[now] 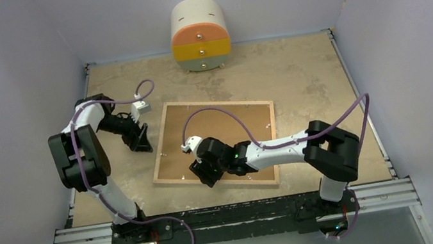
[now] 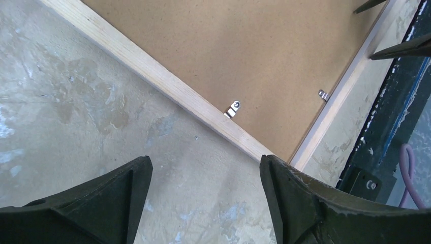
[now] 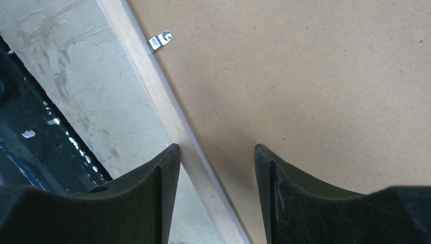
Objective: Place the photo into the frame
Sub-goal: Install the photo frame at the center of the board, then turn over the photo frame at the center of the board.
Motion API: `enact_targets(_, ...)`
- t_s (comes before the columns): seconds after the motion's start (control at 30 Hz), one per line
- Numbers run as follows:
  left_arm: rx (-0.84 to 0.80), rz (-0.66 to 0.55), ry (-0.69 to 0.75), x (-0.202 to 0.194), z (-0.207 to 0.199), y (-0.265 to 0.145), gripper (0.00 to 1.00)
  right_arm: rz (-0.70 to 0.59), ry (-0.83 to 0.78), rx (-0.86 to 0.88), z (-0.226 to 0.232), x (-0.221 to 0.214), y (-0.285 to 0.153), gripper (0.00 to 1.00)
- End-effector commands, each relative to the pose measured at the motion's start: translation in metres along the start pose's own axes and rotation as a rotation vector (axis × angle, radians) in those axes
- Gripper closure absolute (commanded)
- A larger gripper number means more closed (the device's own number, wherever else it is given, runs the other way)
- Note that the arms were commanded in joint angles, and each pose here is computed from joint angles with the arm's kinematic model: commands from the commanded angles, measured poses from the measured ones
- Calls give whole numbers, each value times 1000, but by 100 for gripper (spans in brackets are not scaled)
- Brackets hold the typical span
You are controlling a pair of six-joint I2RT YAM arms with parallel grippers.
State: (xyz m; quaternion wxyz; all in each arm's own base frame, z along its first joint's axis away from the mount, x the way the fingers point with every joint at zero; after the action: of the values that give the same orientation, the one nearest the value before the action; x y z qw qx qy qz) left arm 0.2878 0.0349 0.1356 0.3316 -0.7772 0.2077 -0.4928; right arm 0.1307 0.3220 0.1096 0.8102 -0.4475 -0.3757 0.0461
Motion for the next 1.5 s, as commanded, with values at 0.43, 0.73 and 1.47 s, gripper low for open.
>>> enact_targets(0.43, 104, -19, 163, 6, -45, -16, 11, 12, -222, -143, 19, -26, -5, 65)
enact_targets(0.73, 109, -147, 649, 20, -96, -24, 3, -127, -126, -148, 34, 12, -26, 100)
enact_targets(1.47, 590, -14, 1678, 80, -125, -42, 18, -251, 50, 303, 61, 136, -117, 100)
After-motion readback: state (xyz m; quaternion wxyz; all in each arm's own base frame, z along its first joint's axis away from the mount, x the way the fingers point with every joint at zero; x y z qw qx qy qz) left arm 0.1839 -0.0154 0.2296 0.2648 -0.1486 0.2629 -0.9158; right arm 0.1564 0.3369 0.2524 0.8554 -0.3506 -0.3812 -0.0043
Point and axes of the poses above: each gripper's point midway between its finger pads, its own y axis out along the fingers, its own z axis along the line the jaws close on, x = y × z, the point moved 10 cm from there along -y, back along the fingers, and after that the axes turned 13 degrees about y, right-handed, at the moved point
